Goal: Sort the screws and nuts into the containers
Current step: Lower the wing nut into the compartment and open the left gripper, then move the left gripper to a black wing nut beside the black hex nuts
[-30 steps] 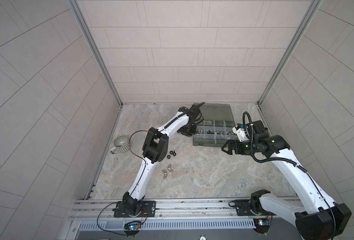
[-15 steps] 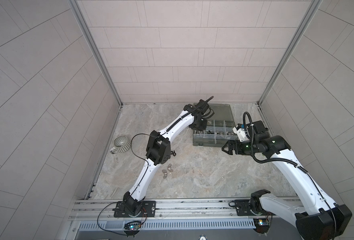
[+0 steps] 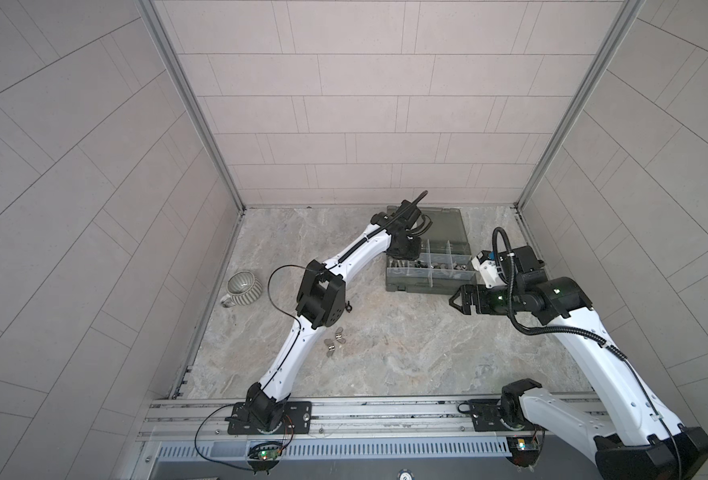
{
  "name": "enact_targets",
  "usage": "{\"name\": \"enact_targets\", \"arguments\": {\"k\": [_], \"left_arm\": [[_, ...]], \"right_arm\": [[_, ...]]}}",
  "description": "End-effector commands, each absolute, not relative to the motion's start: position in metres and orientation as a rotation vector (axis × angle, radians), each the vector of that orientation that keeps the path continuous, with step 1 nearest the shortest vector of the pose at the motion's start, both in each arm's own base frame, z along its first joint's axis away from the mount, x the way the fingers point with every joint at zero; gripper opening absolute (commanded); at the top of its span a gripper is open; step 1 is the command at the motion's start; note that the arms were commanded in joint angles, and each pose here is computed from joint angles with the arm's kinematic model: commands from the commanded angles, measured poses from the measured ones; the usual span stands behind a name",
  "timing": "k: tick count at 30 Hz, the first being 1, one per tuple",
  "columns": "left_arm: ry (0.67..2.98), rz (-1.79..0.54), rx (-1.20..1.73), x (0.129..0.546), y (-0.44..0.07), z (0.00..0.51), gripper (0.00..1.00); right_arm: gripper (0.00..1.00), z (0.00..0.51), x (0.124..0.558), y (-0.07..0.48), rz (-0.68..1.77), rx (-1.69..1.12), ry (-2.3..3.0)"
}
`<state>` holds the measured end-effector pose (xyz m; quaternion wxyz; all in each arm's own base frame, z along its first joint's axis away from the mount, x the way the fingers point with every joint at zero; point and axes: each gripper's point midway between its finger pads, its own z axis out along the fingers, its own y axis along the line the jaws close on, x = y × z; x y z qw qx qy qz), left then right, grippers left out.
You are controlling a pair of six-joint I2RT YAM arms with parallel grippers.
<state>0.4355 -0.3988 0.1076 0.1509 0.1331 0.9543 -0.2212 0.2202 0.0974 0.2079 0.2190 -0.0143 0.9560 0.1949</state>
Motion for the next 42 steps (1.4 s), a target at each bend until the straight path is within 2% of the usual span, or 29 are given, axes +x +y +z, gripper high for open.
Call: {"name": "enact_targets", "arguments": {"k": [1, 3, 4, 6, 7, 9, 10, 16, 19, 22, 26, 31, 35, 42], "left_arm": [[2.742, -0.677, 0.372, 0.436, -0.41, 0.099, 0.23], [2.743, -0.685, 0.373, 0.436, -0.412, 0.097, 0.24], [2.742, -0.69, 0.374, 0.436, -0.413, 0.097, 0.29], [2.737, -0.704, 0.38, 0.436, -0.416, 0.098, 0.52], [2.733, -0.71, 0.384, 0.436, -0.417, 0.098, 0.61], [2.711, -0.726, 0.392, 0.438, -0.42, 0.105, 0.7], [2.696, -0.728, 0.393, 0.44, -0.421, 0.109, 0.71], [2.553, -0.716, 0.409, 0.443, -0.412, 0.177, 0.71], [2.526, -0.629, 0.377, 0.437, -0.383, 0.204, 0.71], [2.564, -0.482, 0.302, 0.421, -0.337, 0.208, 0.71], [2.7, -0.272, 0.212, 0.378, -0.268, 0.183, 0.69], [2.835, -0.187, 0.12, 0.315, -0.214, 0.137, 0.65], [2.899, -0.21, 0.052, 0.278, -0.196, 0.107, 0.64], [2.929, -0.228, -0.008, 0.264, -0.191, 0.073, 0.64]], "right_arm": [[0.99, 0.215, 0.215, 0.09, 0.495, -0.043, 2.639], [0.99, 0.215, 0.213, 0.09, 0.492, -0.042, 2.64], [0.99, 0.215, 0.213, 0.09, 0.49, -0.044, 2.643], [0.99, 0.216, 0.213, 0.089, 0.485, -0.045, 2.642], [0.99, 0.216, 0.212, 0.089, 0.482, -0.047, 2.644], [0.99, 0.216, 0.211, 0.088, 0.478, -0.048, 2.646], [0.99, 0.217, 0.211, 0.088, 0.476, -0.052, 2.643], [0.99, 0.216, 0.214, 0.088, 0.476, -0.055, 2.644], [0.99, 0.216, 0.217, 0.091, 0.492, -0.05, 2.638], [0.99, 0.213, 0.221, 0.096, 0.532, -0.045, 2.636], [0.99, 0.21, 0.225, 0.107, 0.585, -0.064, 2.628], [0.99, 0.202, 0.225, 0.121, 0.636, -0.104, 2.628], [0.99, 0.196, 0.225, 0.131, 0.664, -0.141, 2.636], [0.99, 0.195, 0.22, 0.14, 0.672, -0.207, 2.663]]}}
